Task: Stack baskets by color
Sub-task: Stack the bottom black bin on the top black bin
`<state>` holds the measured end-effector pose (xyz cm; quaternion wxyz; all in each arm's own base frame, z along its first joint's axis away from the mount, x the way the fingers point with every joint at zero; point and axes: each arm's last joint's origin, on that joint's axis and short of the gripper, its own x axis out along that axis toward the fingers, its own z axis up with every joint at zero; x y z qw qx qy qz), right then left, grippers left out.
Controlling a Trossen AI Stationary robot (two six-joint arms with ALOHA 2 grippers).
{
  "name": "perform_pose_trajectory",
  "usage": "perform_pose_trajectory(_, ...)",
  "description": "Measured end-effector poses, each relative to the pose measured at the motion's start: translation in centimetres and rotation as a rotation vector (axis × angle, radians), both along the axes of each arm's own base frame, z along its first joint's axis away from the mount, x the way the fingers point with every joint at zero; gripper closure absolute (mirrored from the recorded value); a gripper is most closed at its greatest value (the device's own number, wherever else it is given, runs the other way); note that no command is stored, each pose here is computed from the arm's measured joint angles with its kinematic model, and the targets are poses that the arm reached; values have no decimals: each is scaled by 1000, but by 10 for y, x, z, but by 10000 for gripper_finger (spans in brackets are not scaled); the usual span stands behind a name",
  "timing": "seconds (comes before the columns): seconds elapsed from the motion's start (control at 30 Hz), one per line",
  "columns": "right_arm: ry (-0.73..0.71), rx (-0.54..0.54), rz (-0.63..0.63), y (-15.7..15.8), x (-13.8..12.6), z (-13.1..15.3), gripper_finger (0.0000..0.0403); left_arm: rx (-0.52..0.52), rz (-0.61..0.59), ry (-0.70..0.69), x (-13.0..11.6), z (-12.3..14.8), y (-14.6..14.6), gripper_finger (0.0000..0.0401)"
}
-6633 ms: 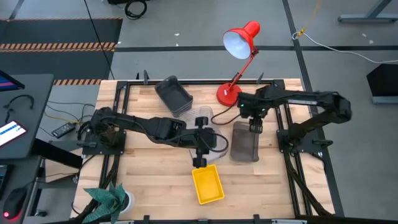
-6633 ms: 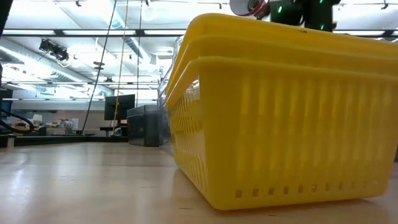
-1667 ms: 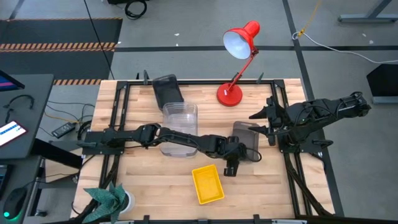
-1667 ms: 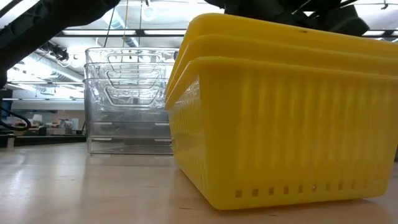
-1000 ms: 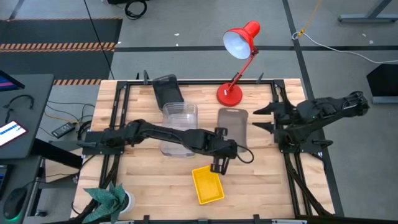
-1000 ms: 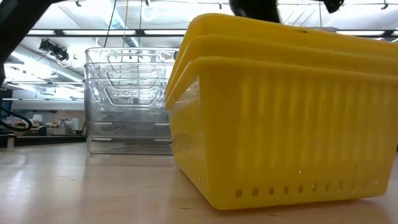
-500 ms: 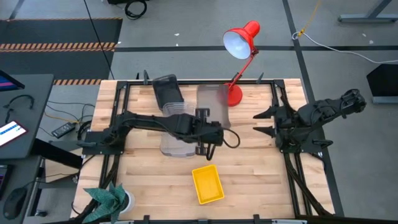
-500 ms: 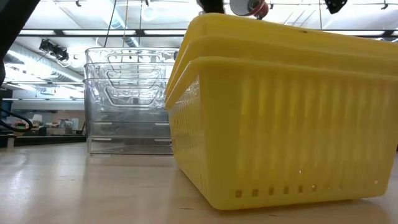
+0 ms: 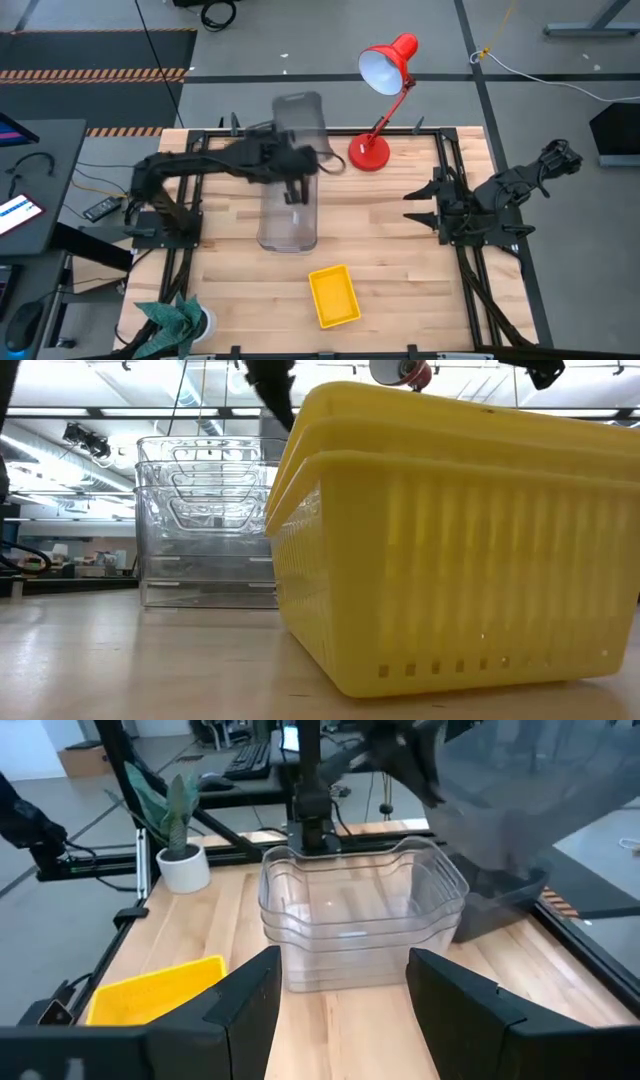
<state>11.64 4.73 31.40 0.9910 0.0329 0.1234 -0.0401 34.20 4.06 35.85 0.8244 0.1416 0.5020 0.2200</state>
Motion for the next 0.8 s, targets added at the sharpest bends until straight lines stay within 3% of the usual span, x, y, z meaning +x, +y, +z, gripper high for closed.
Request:
perform_pose_trajectory(0.17, -41, 6, 19, 3, 0, 4, 182, -85, 20, -6, -34, -15, 36, 397)
perform_pose_trajectory(0.37, -28, 9, 21, 5, 3, 3, 182, -106, 67, 2, -67, -35, 75, 397)
perform_pose_trajectory(0.8, -9, 10, 18, 8, 8, 0, 182, -319, 117, -20, -97, -70, 116, 397)
